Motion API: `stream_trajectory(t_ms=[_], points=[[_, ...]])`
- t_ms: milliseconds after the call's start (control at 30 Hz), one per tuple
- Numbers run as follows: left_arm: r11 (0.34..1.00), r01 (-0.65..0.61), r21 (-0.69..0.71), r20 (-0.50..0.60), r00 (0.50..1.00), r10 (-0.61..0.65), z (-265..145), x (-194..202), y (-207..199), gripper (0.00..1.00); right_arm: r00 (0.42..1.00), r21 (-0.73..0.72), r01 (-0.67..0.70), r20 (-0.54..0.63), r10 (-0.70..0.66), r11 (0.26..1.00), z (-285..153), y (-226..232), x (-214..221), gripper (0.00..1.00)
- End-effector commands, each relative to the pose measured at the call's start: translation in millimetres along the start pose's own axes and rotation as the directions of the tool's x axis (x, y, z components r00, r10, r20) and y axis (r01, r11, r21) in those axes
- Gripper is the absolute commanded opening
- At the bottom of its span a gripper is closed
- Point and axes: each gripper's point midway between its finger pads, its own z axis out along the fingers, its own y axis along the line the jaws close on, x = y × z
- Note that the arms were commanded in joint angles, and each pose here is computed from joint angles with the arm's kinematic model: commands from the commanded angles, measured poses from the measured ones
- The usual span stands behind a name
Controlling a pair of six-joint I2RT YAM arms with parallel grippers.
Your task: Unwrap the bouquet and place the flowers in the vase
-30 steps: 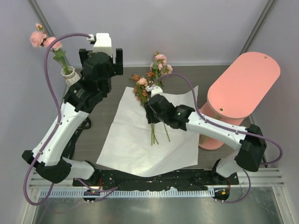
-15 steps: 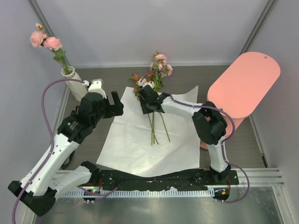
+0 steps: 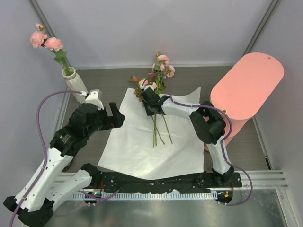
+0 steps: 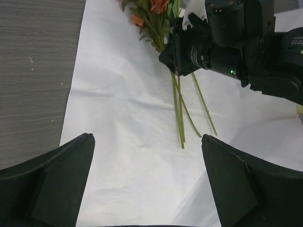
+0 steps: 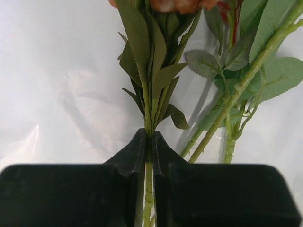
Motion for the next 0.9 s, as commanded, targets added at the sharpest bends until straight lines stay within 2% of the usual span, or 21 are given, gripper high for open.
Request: stream_trajectory(t_ms=[0,100,200,267,300,367,433,533,667,700,833,867], points=[[0.999,0.001,0.043,-0.082,0.997,0.002,-8.9,14.4,-6.1,1.0,0.986,-0.057,-0.073,0.146,0.081,0.996,-32.2,6.6,-45.1,0.06],[0.995,0.02,0.102,-0.086,0.996,-0.011,-14.3,14.6,-16.6,1.0,0.966,-0.112,-0.12,0.216,0.142,0.986,-55.6,12.1,-65.3,0.01],[0.977,0.059,0.204,-0.1,0.994,-0.039,-17.7,16.7,-35.5,1.0,0.937,-0.177,-0.134,0.298,0.183,0.975,-86.1,16.7,-88.7,0.01],[0.964,0.089,0.251,-0.112,0.992,-0.063,-15.5,19.8,-44.6,1.0,0.924,-0.217,-0.128,0.329,0.196,0.968,-102.1,18.8,-93.0,0.01],[0.956,0.103,0.274,-0.093,0.992,-0.08,-13.6,14.3,-50.4,1.0,0.892,-0.263,-0.12,0.394,0.221,0.957,-125.5,21.7,-111.1,0.01],[0.943,0.144,0.3,-0.1,0.988,-0.119,-9.4,11.9,-58.6,1.0,0.881,-0.31,-0.098,0.414,0.227,0.946,-138.9,26.0,-111.1,0.01],[0.924,0.192,0.33,-0.078,0.981,-0.176,-7.0,0.4,-68.6,1.0,0.839,-0.37,-0.064,0.483,0.25,0.927,-170.6,30.7,-129.5,0.01],[0.895,0.226,0.385,-0.047,0.973,-0.225,-2.8,-15.4,-83.1,1.0,0.818,-0.483,0.005,0.506,0.275,0.876,-204.4,46.0,-131.7,0.01],[0.865,0.264,0.427,-0.024,0.959,-0.281,3.1,-35.9,-98.4,1.0,0.833,-0.59,0.08,0.482,0.272,0.803,-229.2,62.8,-114.5,0.01],[0.867,0.27,0.418,-0.031,0.959,-0.283,9.1,-35.7,-99.0,1.0,0.844,-0.634,0.112,0.467,0.263,0.765,-237.6,71.3,-106.3,0.01],[0.886,0.281,0.369,-0.019,0.955,-0.295,20.4,-45.7,-97.6,0.99,0.847,-0.698,0.171,0.465,0.258,0.695,-258.5,77.5,-83.8,0.01],[0.887,0.282,0.365,-0.025,0.956,-0.294,22.0,-45.8,-98.3,0.95,0.83,-0.701,0.202,0.493,0.26,0.684,-271.0,78.1,-84.8,0.01]])
